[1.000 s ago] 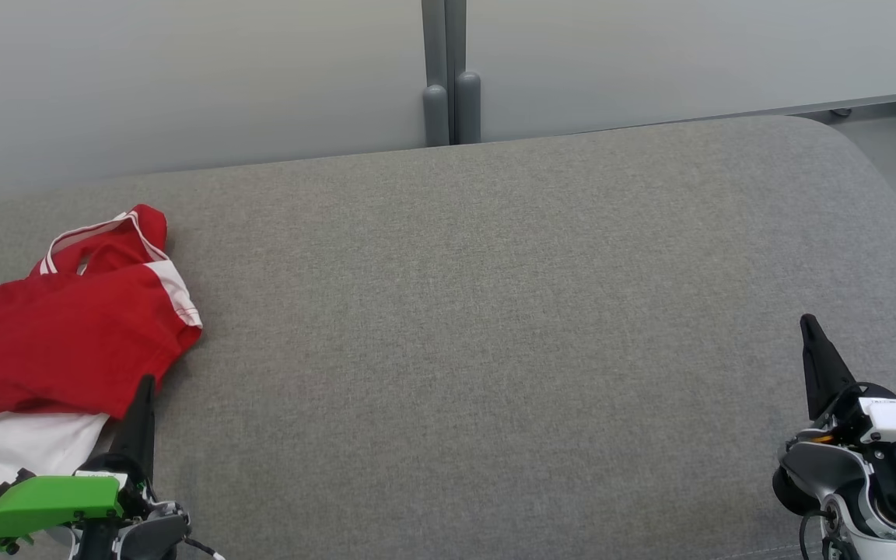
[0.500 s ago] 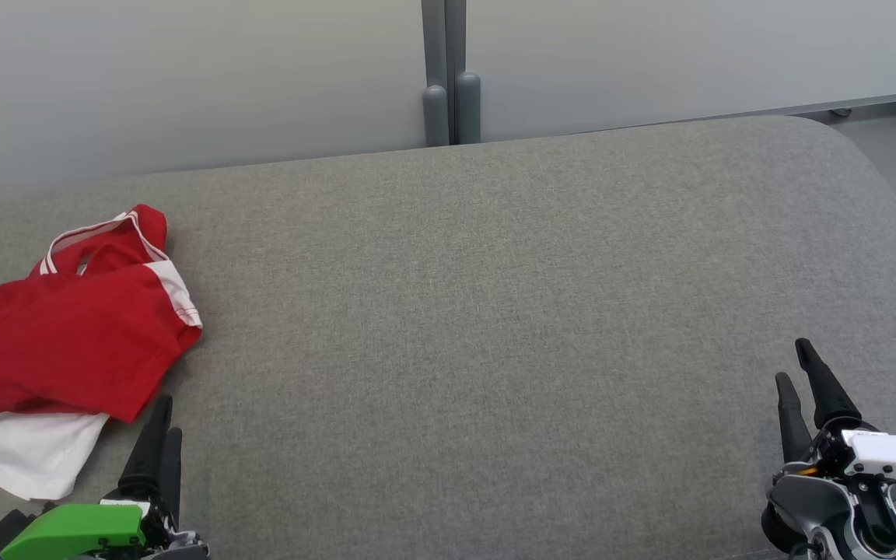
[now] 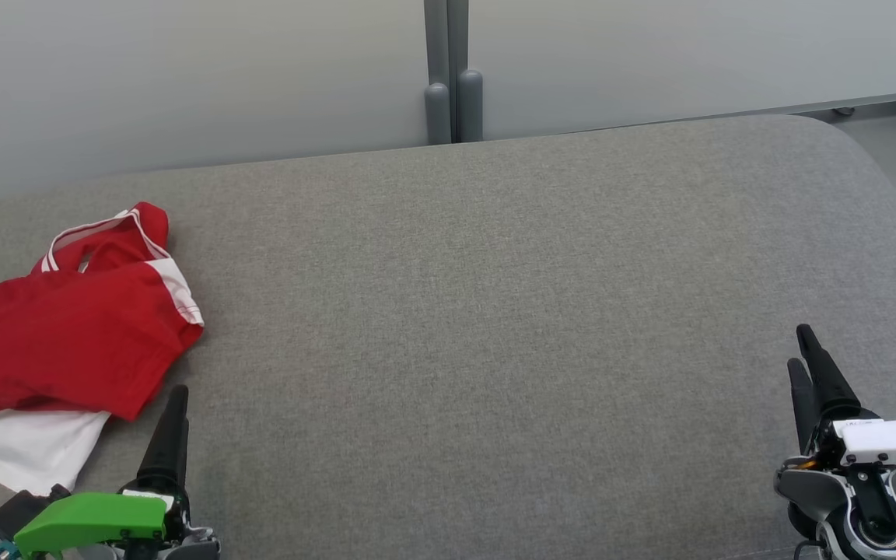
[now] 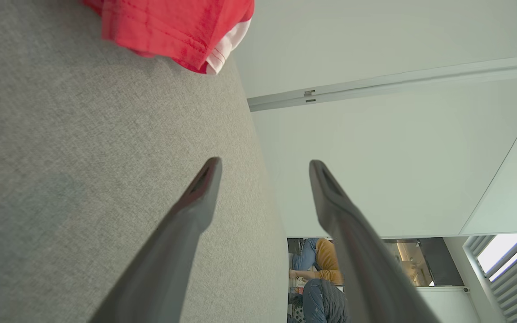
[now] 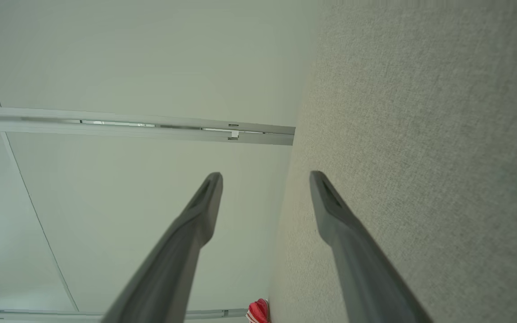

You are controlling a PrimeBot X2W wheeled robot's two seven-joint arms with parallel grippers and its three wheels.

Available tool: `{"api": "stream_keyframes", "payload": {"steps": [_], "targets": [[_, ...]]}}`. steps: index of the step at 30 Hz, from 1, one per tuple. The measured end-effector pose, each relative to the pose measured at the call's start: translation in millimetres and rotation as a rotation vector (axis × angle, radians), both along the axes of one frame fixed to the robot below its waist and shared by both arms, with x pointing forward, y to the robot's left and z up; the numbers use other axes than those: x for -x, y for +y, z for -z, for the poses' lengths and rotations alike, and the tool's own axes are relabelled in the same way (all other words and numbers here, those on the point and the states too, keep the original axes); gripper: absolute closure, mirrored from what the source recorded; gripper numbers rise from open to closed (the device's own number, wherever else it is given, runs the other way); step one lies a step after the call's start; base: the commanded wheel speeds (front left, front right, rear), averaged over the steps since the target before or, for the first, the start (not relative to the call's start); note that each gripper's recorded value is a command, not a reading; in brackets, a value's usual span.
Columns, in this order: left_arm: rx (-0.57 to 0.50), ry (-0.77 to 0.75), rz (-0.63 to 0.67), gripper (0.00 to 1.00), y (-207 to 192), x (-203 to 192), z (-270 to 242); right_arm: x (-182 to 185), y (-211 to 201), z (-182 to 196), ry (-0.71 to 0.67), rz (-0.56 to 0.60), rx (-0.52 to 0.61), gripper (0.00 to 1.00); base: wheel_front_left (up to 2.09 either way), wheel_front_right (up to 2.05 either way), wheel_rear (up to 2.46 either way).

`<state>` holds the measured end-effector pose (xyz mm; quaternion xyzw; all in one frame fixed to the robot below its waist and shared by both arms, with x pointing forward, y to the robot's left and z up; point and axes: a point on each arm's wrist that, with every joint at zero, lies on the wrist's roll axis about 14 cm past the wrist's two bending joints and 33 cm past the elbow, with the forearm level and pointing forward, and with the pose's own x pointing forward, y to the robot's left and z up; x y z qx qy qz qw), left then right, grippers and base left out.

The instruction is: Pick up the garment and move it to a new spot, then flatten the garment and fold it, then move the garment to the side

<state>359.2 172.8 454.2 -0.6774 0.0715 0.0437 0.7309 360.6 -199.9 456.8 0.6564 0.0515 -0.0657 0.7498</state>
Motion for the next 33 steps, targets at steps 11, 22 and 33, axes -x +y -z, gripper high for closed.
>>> {"api": "stream_keyframes", "payload": {"steps": [11,22,33], "targets": [[-0.259,-0.034,0.066,0.00,1,-6,-9,-6,1,-11,-0.019,-0.088,0.295,0.00,0.00,0.00,0.00],[-0.519,-0.066,0.116,0.00,1,-10,-20,-7,5,-13,-0.016,-0.156,0.538,0.00,0.00,0.00,0.00],[-0.755,-0.081,0.149,0.00,1,-11,-23,-5,8,-10,-0.012,-0.204,0.739,0.00,0.00,0.00,0.00]]}}
